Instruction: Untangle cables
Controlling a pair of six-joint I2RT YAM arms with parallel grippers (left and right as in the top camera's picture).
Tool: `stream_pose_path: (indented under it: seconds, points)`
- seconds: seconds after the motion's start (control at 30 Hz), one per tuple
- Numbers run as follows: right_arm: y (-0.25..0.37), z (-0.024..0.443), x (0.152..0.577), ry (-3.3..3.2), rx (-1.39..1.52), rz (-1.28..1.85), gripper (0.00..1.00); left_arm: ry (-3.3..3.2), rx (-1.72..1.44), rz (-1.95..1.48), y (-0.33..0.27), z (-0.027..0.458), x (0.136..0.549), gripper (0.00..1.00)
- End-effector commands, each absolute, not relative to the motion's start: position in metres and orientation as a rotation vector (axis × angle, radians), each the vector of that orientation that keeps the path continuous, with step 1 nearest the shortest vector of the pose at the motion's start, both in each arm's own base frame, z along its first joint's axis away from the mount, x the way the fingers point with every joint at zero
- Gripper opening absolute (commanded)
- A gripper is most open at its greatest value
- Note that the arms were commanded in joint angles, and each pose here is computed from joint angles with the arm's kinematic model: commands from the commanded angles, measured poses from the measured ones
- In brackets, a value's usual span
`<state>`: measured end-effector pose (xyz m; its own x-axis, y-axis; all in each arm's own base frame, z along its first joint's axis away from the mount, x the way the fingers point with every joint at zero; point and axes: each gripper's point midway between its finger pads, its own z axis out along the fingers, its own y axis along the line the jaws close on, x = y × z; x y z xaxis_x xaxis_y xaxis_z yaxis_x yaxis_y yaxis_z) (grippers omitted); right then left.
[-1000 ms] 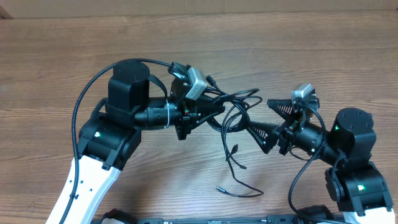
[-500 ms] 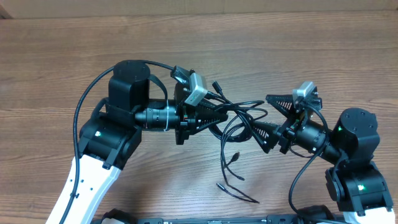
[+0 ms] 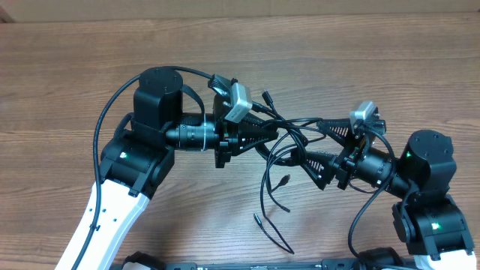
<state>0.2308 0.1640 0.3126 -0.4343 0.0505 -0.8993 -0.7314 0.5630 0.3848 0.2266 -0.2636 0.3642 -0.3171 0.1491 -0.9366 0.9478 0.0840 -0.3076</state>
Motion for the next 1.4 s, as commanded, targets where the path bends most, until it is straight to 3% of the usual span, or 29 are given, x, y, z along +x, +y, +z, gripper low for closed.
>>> stream_pose_path:
  seconds: [0.0, 0.43, 0.8, 1.37]
  points:
    - [0.167, 0.331, 0.224, 1.744, -0.610, 1.006, 1.00, 1.565, 1.128, -1.310, -0.263, 0.371, 0.226, 0.04]
    - [0.175, 0.338, 0.212, 1.695, -0.687, 1.081, 1.00, 1.565, 1.094, -1.292, -0.264, 0.375, 0.234, 0.04]
    - [0.176, 0.352, 0.214, 1.621, -0.708, 1.055, 1.00, 1.550, 1.163, -1.363, -0.282, 0.374, 0.211, 0.04]
    - [0.143, 0.349, 0.262, 1.706, -0.391, 0.835, 1.00, 1.538, 1.247, -1.463, -0.303, 0.373, 0.177, 0.04]
